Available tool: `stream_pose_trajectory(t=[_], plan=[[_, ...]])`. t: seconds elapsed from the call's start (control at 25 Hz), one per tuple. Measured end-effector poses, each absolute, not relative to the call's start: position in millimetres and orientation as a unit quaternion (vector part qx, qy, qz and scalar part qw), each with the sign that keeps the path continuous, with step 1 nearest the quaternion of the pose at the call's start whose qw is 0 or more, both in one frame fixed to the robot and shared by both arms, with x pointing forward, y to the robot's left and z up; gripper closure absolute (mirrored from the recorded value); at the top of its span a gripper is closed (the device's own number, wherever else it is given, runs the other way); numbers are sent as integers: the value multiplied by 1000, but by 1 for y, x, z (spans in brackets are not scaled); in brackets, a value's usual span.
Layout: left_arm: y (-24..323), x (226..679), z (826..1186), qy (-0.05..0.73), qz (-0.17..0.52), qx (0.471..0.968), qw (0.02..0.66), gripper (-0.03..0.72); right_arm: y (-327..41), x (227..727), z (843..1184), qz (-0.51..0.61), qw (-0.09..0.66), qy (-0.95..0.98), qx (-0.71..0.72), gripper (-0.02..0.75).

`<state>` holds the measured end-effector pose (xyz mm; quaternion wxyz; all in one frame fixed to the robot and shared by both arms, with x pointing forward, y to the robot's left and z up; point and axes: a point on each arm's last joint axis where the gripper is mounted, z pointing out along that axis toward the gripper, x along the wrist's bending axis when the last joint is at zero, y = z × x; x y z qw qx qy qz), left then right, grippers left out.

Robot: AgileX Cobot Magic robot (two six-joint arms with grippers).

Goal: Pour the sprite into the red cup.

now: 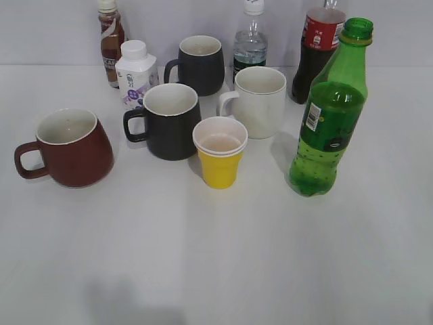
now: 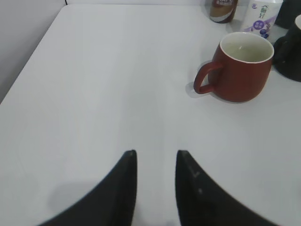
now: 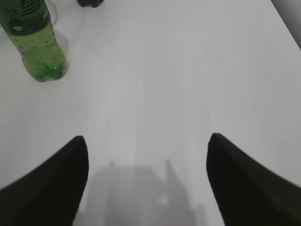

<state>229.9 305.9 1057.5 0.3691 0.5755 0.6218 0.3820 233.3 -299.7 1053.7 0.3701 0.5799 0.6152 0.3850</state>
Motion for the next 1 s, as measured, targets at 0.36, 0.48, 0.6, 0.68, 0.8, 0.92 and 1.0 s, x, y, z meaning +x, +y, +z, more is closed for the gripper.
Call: stream_pose_trajectory(t=[0.36, 0.48, 0.6, 0.68, 0.8, 0.92, 1.0], plan=[[306, 230, 1058, 622, 382, 576, 369, 463, -300, 233, 1054, 385, 370, 615, 580, 152], [306, 230, 1058, 622, 382, 576, 369, 463, -300, 233, 1054, 385, 370, 615, 580, 152], [306, 230, 1058, 622, 382, 576, 369, 463, -300, 233, 1054, 385, 370, 615, 580, 152], [306, 230, 1058, 622, 382, 576, 369, 463, -300, 233, 1054, 385, 370, 615, 580, 152], [306, 230, 1058, 620, 381, 578, 371, 463, -300, 233, 1054, 385, 370, 615, 580, 152], [306, 230, 1058, 610, 377, 586, 378, 463, -300, 233, 1054, 385, 370, 615, 580, 152], [306, 230, 1066, 593, 389, 581, 399, 463, -299, 233, 1054, 387, 370, 615, 579, 152]])
